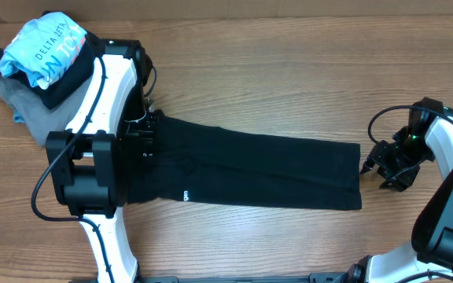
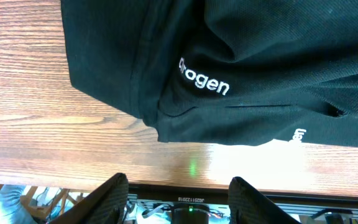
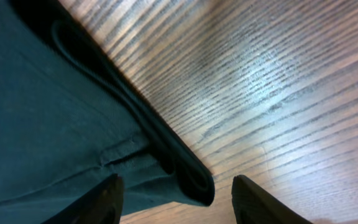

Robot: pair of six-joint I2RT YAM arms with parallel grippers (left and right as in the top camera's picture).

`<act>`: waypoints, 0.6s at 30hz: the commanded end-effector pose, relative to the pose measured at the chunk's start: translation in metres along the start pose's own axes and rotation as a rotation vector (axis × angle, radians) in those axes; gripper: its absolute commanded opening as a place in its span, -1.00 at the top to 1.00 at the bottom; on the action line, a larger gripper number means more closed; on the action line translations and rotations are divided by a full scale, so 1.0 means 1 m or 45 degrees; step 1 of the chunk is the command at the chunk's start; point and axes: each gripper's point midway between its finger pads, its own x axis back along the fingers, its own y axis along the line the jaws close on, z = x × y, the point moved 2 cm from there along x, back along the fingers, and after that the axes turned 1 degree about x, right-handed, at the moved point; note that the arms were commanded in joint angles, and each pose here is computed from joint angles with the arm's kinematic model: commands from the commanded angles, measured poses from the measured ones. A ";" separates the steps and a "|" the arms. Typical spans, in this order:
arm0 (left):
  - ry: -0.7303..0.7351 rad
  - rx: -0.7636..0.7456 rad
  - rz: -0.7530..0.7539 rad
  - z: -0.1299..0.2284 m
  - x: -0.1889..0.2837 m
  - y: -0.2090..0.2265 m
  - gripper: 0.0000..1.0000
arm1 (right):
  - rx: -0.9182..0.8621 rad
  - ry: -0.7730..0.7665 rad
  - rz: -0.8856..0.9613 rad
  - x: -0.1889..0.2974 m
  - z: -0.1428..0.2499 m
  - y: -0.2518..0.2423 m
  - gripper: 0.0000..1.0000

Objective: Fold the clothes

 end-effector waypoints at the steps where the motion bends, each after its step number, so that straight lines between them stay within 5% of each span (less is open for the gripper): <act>1: -0.040 0.011 0.007 0.005 0.010 0.000 -0.14 | 0.010 -0.053 -0.055 0.009 -0.006 0.007 -0.21; 12: -0.129 -0.173 0.248 -0.009 0.011 -0.051 -0.21 | 0.024 -0.068 -0.145 0.011 -0.010 0.018 -0.23; 18: -0.128 -0.406 0.155 -0.007 -0.014 -0.087 0.17 | 0.027 -0.085 -0.149 0.011 -0.013 0.019 -0.25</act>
